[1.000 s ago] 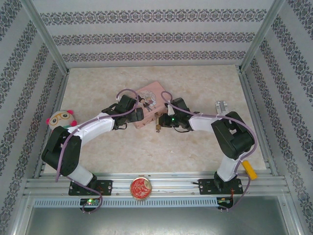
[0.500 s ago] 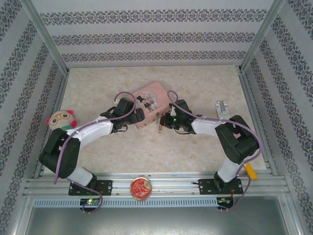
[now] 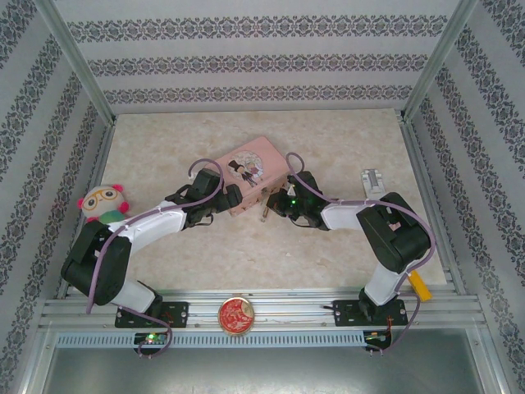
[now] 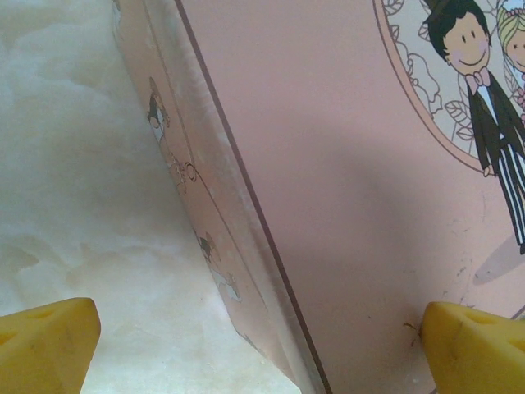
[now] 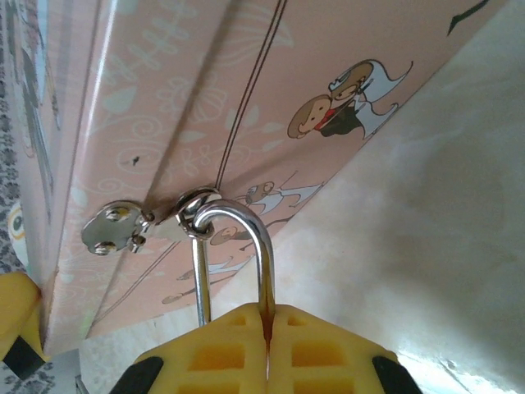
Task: Unlock a padlock with a key
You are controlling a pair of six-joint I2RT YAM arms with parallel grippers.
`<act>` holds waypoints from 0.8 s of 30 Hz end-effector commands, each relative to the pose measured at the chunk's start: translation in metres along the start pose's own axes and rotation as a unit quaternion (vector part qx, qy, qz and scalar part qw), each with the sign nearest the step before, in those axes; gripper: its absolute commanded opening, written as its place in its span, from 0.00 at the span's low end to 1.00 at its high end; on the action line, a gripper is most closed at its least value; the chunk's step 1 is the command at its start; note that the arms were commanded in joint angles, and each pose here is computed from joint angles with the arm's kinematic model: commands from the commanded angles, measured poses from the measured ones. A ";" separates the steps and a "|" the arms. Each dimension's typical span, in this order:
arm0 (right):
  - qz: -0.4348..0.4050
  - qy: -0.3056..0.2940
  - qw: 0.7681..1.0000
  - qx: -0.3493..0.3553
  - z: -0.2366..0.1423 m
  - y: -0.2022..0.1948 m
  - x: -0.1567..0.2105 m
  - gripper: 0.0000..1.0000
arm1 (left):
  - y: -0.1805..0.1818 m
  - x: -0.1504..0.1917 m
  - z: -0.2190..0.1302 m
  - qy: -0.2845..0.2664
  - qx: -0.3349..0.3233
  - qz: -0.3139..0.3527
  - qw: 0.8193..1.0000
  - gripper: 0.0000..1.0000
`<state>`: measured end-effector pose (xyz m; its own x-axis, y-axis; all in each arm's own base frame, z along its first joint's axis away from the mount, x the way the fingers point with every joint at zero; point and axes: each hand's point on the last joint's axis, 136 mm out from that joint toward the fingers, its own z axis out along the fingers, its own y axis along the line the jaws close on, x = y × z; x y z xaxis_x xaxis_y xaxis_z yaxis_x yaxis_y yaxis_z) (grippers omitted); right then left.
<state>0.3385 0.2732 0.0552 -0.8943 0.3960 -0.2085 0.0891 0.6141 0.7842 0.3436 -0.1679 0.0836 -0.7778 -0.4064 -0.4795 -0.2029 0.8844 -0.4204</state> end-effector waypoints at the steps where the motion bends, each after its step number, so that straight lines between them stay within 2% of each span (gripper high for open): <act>1: 0.009 -0.049 0.998 -0.025 0.000 0.012 -0.020 0.00 | 0.009 0.017 0.001 0.029 -0.009 0.001 1.000 0.99; 24: 0.086 -0.117 0.985 -0.087 0.004 0.015 -0.044 0.00 | 0.008 0.018 0.003 0.032 -0.006 0.007 0.999 0.99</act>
<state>0.3597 0.2738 0.0555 -0.8149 0.5609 -0.1460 0.1675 0.4691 0.8671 0.3418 -0.1730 0.0831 -0.7877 -0.4051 -0.4641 -0.1910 0.8768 -0.4413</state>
